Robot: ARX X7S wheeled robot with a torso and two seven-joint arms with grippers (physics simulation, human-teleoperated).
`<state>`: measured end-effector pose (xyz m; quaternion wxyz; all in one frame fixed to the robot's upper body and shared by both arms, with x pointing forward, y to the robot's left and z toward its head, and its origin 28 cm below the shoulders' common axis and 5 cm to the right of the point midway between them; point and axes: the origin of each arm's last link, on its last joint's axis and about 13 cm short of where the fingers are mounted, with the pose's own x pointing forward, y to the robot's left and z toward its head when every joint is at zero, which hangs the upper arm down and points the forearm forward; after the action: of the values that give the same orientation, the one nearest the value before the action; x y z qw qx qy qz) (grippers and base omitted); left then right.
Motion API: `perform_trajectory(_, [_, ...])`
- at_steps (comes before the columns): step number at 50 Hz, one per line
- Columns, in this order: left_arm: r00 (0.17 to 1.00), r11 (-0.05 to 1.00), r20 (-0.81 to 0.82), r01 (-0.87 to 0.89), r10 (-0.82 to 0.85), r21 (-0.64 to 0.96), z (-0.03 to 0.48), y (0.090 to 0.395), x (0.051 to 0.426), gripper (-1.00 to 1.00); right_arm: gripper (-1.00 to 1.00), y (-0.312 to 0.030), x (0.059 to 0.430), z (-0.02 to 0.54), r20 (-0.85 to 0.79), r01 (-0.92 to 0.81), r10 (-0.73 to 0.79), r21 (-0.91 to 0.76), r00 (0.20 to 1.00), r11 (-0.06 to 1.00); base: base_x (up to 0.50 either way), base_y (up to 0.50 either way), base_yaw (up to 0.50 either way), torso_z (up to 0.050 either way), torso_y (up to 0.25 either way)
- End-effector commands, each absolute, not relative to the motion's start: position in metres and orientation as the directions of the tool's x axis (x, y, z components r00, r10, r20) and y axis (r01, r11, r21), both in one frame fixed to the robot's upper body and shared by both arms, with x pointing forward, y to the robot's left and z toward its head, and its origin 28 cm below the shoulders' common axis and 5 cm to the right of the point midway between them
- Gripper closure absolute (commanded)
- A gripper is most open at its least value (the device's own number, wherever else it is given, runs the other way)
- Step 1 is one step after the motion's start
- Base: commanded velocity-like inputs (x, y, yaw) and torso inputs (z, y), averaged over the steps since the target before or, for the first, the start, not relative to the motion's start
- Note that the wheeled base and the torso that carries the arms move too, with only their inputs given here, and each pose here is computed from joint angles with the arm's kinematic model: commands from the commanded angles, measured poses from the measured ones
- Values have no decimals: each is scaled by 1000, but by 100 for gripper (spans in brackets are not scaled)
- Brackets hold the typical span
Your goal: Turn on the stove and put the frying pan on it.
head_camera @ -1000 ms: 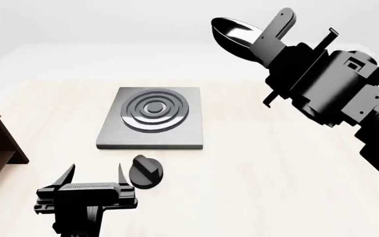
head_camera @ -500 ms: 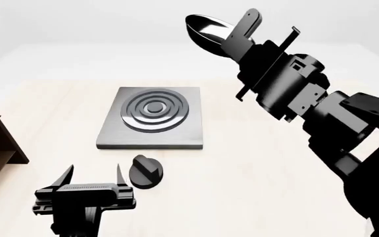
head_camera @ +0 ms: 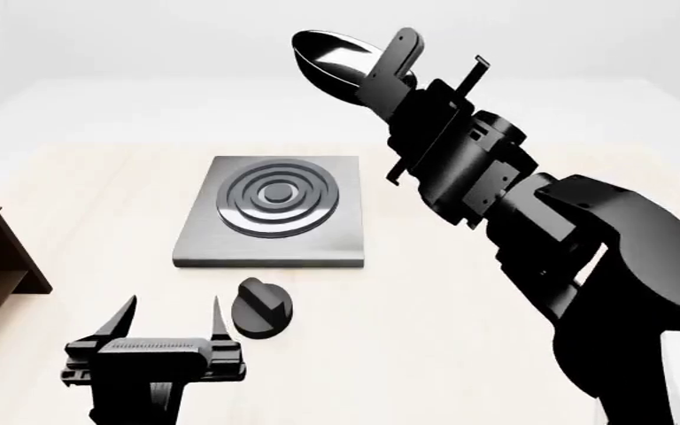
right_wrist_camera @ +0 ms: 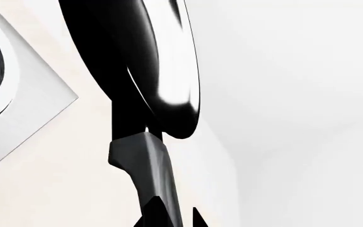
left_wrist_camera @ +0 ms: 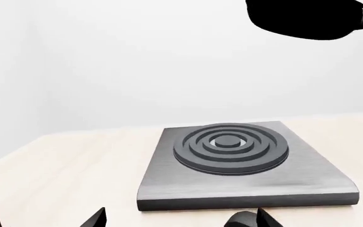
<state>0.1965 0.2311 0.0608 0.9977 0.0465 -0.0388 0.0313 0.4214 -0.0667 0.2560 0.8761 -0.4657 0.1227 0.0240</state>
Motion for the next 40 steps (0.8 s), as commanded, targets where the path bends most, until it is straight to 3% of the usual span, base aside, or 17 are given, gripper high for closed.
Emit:
perform_trajectory(1, [994, 996, 104, -46, 38, 76, 59, 232, 195, -100, 100, -48, 421, 264, -158, -131, -14, -862, 987, 490, 0, 0, 0, 0, 0])
perform_trajectory(18, [991, 996, 126, -52, 42, 78, 59, 231, 193, -100, 100, -34, 416, 252, -152, -153, 40, -872, 988, 466, 0, 0, 0, 1, -7])
perform_trajectory(40, [990, 996, 136, -52, 41, 78, 61, 231, 193, -100, 100, -22, 411, 244, -136, -160, 85, -863, 987, 479, 0, 0, 0, 0, -248])
